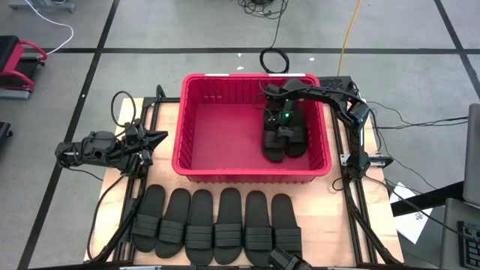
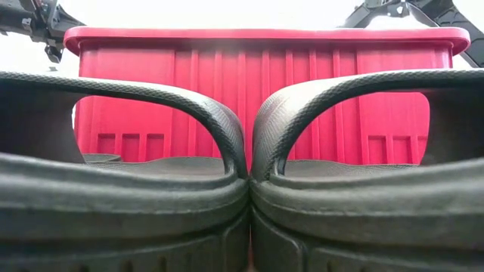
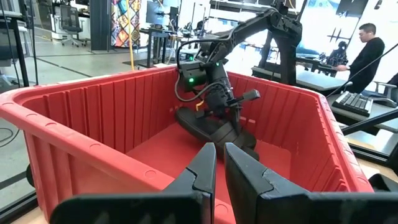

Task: Pick and place slides into bin
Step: Put the black slides into the red bin

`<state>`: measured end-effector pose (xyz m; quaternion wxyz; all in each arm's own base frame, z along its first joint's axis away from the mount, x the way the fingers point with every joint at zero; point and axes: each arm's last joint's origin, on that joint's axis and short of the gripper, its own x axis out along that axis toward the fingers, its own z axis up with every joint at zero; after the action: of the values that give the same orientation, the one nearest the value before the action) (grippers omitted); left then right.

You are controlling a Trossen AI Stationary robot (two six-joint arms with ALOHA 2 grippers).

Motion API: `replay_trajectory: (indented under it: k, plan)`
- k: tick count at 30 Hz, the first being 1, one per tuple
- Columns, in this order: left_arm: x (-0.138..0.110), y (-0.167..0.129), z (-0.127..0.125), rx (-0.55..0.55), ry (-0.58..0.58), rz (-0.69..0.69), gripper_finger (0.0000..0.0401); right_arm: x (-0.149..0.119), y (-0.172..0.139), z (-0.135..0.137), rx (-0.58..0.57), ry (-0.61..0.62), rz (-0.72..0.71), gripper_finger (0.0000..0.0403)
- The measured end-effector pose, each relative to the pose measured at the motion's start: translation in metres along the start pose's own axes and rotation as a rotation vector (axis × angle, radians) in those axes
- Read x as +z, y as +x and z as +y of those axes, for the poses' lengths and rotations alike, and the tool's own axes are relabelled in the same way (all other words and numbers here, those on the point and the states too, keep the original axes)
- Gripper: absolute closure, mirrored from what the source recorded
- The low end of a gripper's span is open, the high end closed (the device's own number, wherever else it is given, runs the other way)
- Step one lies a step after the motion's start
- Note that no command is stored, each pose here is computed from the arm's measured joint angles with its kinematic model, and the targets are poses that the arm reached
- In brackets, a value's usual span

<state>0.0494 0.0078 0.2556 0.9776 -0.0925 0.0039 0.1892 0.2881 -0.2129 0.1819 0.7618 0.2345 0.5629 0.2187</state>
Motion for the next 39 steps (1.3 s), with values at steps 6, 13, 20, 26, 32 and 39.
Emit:
replay_trajectory:
  k: [6,13,20,26,32,39]
  plan:
    - [0.0,0.0,0.0,0.0,0.0,0.0,0.037,0.0,0.003,-0.004,-0.015,-0.02,-0.021,0.0396]
    - [0.0,0.0,0.0,0.0,-0.005,0.0,0.037,-0.001,0.002,-0.005,-0.023,-0.022,-0.029,0.0394]
    - [0.0,0.0,0.0,0.0,-0.014,0.0,0.037,0.0,0.003,-0.008,-0.089,-0.042,0.004,0.0348]
    - [0.0,0.0,0.0,0.0,-0.013,0.0,0.037,0.003,0.004,-0.011,-0.17,-0.033,0.032,0.0295]
    - [0.0,0.0,0.0,0.0,-0.013,0.0,0.037,0.006,0.002,-0.01,-0.218,-0.012,0.049,0.0254]
    - [0.0,0.0,0.0,0.0,-0.005,0.0,0.037,0.023,-0.007,0.004,-0.32,-0.066,0.079,0.0226]
